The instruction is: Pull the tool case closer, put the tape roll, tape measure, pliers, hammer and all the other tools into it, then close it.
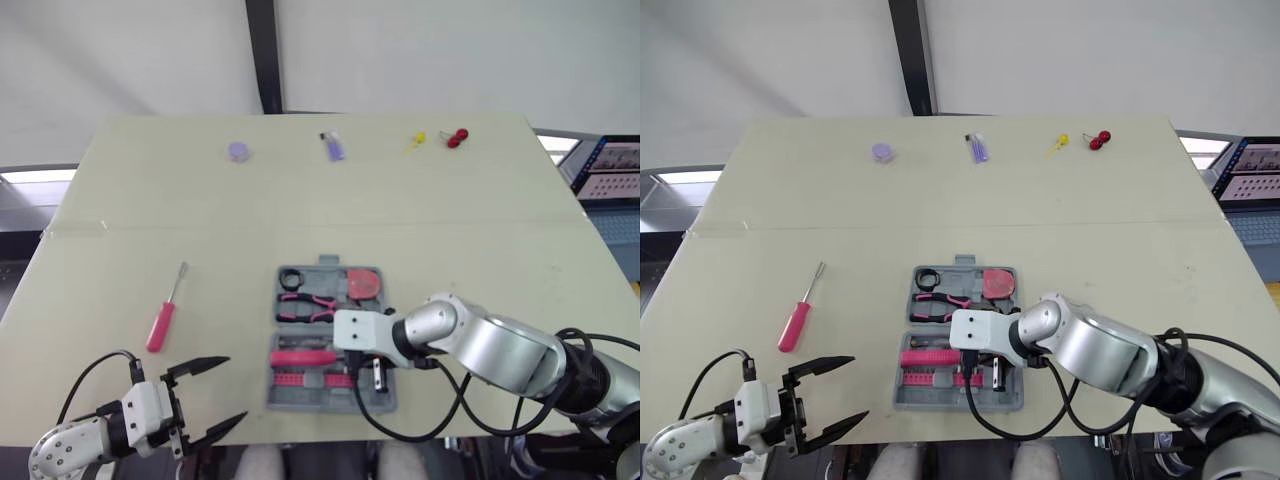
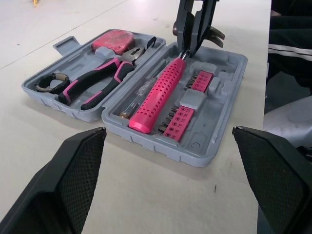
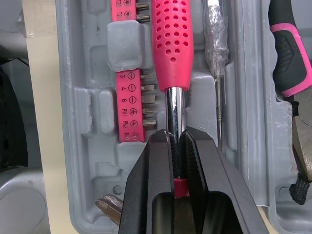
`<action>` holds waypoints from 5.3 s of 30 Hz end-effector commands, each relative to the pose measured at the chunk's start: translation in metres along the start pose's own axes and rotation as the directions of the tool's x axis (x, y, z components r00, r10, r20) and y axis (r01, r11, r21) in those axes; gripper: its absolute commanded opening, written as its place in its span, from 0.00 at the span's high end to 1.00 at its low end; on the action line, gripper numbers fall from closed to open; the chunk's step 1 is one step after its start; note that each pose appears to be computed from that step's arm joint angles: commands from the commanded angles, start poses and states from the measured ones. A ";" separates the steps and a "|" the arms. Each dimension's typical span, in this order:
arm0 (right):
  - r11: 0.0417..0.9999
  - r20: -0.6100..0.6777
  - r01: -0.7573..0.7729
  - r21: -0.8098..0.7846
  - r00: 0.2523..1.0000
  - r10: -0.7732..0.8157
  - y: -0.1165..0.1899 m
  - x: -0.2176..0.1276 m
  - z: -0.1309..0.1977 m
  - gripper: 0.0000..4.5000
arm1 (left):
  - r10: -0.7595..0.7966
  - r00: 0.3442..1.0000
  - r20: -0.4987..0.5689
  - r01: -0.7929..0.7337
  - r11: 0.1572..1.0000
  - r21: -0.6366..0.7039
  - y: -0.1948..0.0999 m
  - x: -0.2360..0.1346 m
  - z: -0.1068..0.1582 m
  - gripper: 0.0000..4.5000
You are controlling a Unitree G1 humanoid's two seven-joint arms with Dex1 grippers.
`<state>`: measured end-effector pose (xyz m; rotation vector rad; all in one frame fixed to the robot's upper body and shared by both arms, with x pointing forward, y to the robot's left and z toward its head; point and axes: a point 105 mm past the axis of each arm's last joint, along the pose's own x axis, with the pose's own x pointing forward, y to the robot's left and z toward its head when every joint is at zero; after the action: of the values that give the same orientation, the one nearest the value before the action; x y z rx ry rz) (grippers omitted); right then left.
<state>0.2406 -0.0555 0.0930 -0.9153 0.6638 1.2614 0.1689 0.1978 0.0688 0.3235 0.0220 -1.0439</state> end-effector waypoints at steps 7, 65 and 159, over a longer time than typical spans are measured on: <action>0.999 0.007 -0.004 -0.038 1.000 0.004 0.002 0.002 0.003 0.98 | 0.012 1.000 0.002 -0.012 1.000 0.011 0.002 0.003 0.002 0.00; 0.998 -0.041 0.004 -0.069 0.999 -0.006 -0.001 -0.002 0.008 0.98 | 0.041 0.999 0.003 -0.041 0.999 0.004 0.001 0.005 -0.017 0.00; 0.926 0.166 -0.156 0.345 0.981 0.104 0.039 0.093 -0.083 0.99 | 0.048 0.999 0.024 -0.048 0.999 0.018 0.003 0.024 -0.007 0.00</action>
<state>0.2452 -0.0424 0.0318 -0.4599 0.4746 1.3615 0.1844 0.1828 0.0539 0.3170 -0.0004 -0.9867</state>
